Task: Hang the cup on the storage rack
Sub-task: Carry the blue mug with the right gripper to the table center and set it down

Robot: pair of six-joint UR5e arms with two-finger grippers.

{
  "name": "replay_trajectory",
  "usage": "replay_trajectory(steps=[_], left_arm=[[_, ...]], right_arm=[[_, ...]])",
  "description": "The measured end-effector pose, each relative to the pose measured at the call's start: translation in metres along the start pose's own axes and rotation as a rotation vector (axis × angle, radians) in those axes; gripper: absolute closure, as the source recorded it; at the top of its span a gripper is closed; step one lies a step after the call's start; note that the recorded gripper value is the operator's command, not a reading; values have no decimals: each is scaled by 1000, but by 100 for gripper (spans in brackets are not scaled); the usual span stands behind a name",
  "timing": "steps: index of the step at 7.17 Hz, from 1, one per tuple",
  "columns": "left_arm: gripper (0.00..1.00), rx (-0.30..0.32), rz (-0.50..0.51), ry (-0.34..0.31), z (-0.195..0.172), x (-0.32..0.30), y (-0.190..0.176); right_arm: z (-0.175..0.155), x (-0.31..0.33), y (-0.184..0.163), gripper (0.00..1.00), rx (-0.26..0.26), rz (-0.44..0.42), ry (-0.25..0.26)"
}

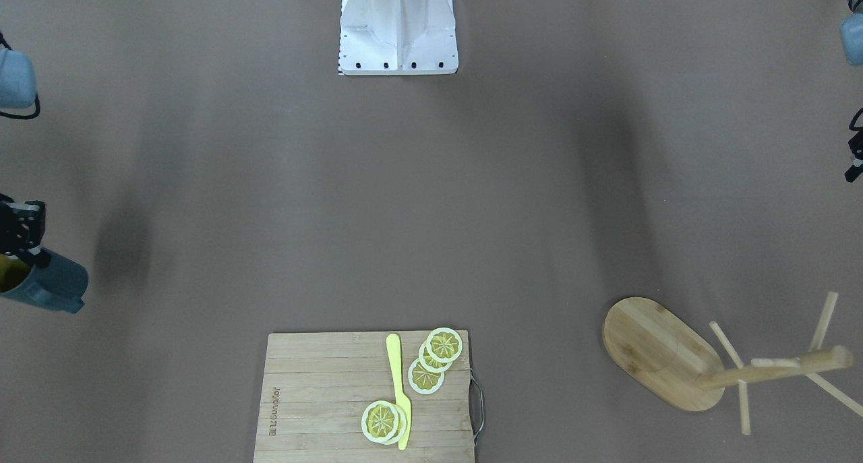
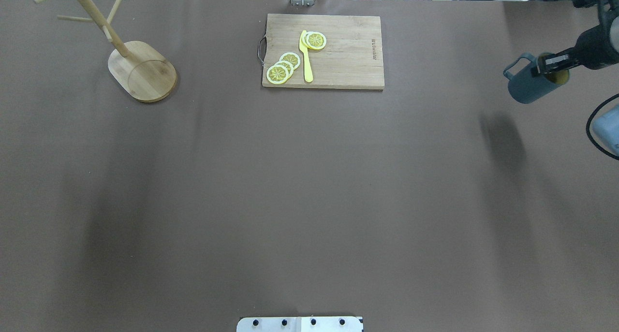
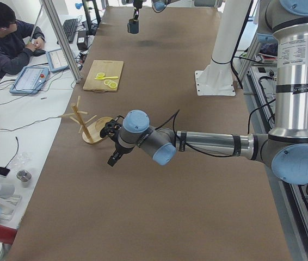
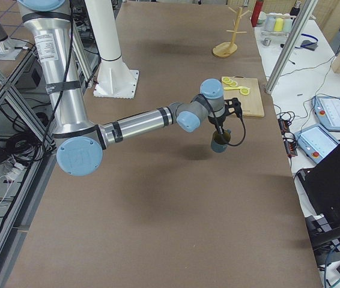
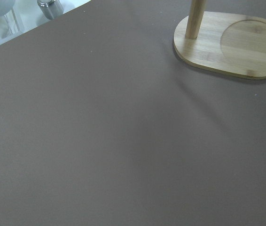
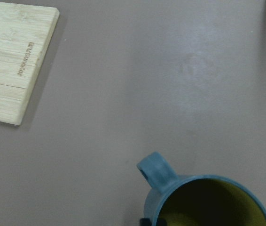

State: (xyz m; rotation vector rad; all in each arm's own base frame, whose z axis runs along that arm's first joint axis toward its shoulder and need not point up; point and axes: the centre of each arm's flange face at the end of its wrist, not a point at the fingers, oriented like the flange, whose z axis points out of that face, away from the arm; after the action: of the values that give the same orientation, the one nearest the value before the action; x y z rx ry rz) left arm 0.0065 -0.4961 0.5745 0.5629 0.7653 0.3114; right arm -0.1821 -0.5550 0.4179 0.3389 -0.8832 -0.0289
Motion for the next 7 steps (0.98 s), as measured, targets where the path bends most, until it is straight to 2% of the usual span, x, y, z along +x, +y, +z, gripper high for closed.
replay_trajectory(steps=[3, 4, 7], left_arm=[[1, 2, -8, 1, 1, 0, 0], [1, 1, -10, 1, 1, 0, 0], [1, -3, -14, 0, 3, -2, 2]], right_arm=[[-12, -175, 19, 100, -44, 145, 105], [-7, -222, 30, 100, -47, 142, 113], [16, -341, 79, 100, -24, 17, 104]])
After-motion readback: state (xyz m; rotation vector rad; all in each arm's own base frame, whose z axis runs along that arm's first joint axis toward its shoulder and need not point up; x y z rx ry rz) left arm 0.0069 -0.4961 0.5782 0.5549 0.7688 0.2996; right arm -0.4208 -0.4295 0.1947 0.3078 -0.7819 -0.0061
